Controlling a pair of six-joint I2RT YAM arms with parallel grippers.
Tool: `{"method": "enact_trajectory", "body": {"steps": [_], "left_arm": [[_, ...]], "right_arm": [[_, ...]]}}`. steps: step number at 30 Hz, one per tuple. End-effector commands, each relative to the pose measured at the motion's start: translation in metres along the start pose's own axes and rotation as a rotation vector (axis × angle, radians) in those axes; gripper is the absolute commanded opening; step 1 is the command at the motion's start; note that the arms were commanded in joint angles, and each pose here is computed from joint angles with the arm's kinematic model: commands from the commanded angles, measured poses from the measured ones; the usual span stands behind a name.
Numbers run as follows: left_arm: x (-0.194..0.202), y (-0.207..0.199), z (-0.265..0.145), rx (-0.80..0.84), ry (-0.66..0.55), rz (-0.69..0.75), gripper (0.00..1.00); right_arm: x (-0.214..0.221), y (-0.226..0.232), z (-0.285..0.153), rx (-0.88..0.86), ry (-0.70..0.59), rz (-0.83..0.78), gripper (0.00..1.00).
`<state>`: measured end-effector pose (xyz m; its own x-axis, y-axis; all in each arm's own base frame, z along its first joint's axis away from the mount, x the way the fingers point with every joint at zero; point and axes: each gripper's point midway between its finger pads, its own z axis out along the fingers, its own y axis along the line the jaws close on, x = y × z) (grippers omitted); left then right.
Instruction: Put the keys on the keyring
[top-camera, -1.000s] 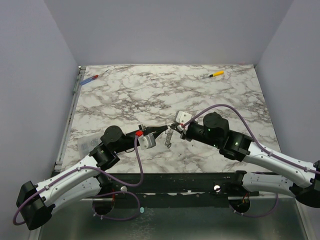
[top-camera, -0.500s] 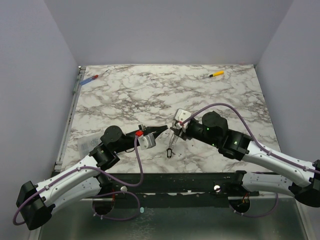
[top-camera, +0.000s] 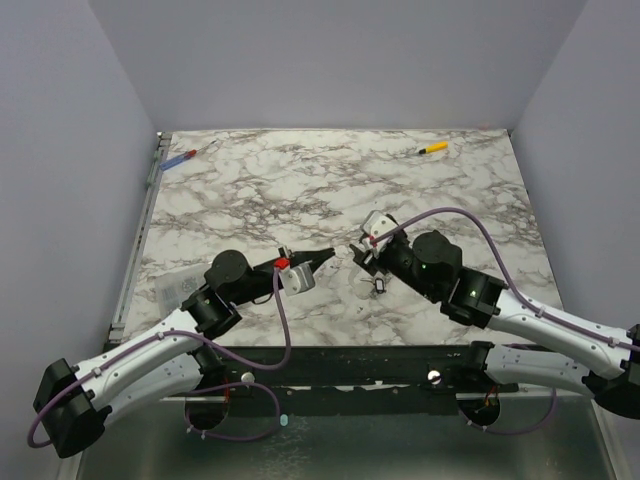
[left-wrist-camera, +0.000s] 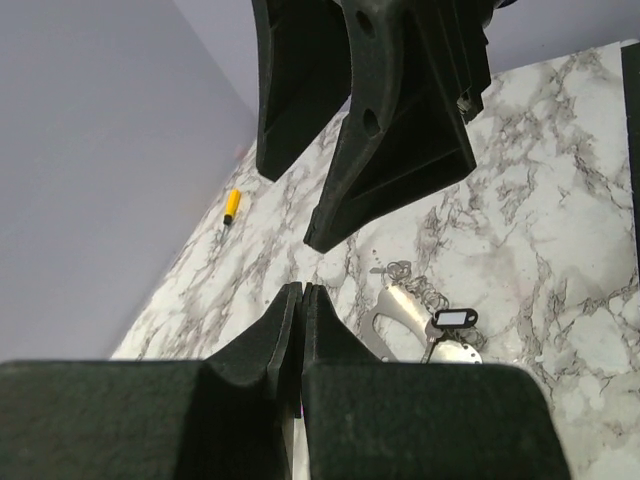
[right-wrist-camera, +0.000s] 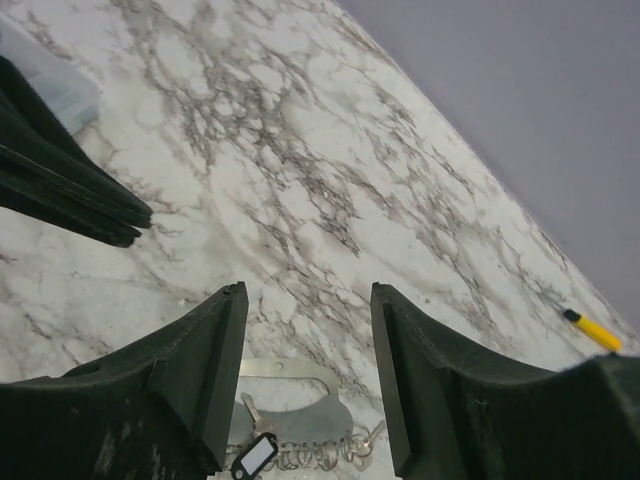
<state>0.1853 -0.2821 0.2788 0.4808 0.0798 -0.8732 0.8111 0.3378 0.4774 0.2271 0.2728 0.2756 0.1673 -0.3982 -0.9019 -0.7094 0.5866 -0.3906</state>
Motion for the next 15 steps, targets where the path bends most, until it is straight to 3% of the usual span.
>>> {"method": "enact_trajectory", "body": {"steps": [1, 4, 7, 15], "left_arm": [[0.004, 0.012, 0.000, -0.063, 0.028, -0.009, 0.03], [0.008, 0.015, 0.001, -0.083, 0.050, -0.017, 0.07], [0.013, 0.017, 0.002, -0.097, 0.073, -0.028, 0.17], [0.023, 0.020, 0.004, -0.114, 0.113, -0.049, 0.41]], "right_arm": [[0.009, -0.048, -0.011, 0.317, 0.004, 0.136, 0.62], [0.030, -0.058, -0.015, 0.429, 0.065, 0.213, 0.67], [0.062, -0.060, -0.015, 0.491, 0.178, 0.310, 0.72], [0.139, -0.055, -0.011, 0.520, 0.426, 0.624, 0.71]]}}
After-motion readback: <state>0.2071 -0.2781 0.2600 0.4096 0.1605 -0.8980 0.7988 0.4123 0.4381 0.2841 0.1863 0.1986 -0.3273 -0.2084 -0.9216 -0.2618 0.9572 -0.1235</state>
